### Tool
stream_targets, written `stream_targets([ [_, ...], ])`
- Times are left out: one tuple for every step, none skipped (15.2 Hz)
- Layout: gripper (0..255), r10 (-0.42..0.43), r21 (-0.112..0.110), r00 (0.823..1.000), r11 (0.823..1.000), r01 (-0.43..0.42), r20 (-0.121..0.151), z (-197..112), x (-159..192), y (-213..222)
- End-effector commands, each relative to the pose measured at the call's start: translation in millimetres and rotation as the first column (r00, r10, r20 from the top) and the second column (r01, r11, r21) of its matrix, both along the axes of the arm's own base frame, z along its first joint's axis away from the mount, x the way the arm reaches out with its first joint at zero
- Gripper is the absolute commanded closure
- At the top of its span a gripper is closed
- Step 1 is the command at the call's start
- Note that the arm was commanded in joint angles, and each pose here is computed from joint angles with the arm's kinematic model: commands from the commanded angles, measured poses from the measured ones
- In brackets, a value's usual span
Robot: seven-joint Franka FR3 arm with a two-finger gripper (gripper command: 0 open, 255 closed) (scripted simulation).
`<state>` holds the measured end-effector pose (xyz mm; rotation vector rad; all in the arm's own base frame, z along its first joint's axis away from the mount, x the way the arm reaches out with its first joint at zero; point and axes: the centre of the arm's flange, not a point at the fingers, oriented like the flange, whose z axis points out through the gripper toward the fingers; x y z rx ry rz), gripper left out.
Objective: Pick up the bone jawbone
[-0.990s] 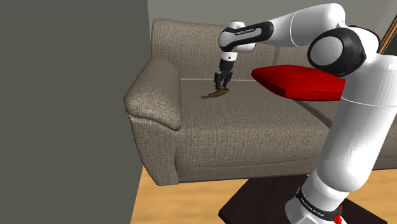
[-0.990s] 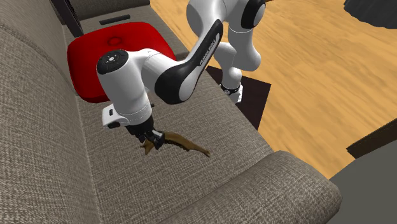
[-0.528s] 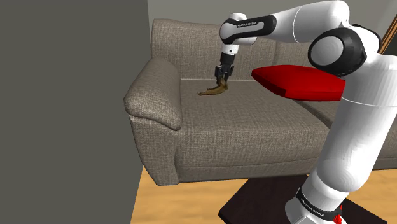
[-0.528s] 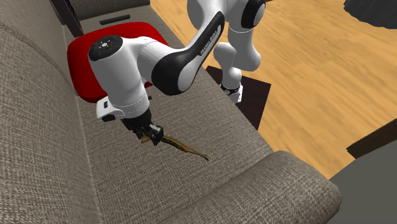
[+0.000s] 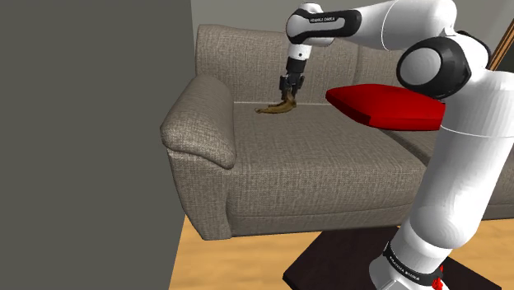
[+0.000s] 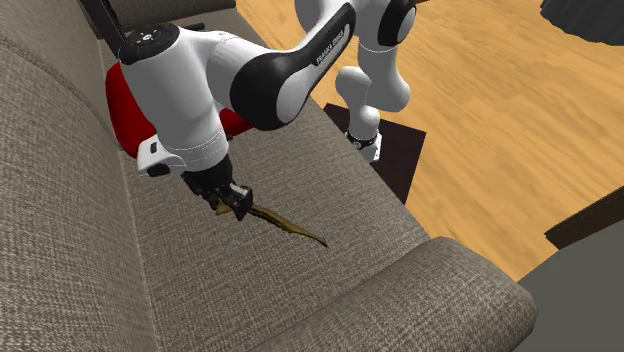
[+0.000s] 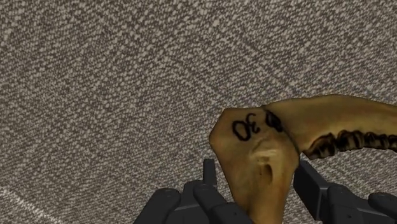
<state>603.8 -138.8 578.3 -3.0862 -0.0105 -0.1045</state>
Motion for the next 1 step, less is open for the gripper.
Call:
stream_targets([
  [255,0.000,0.000,1.000,1.000,0.000,0.000,3.2,0.0,0.0],
])
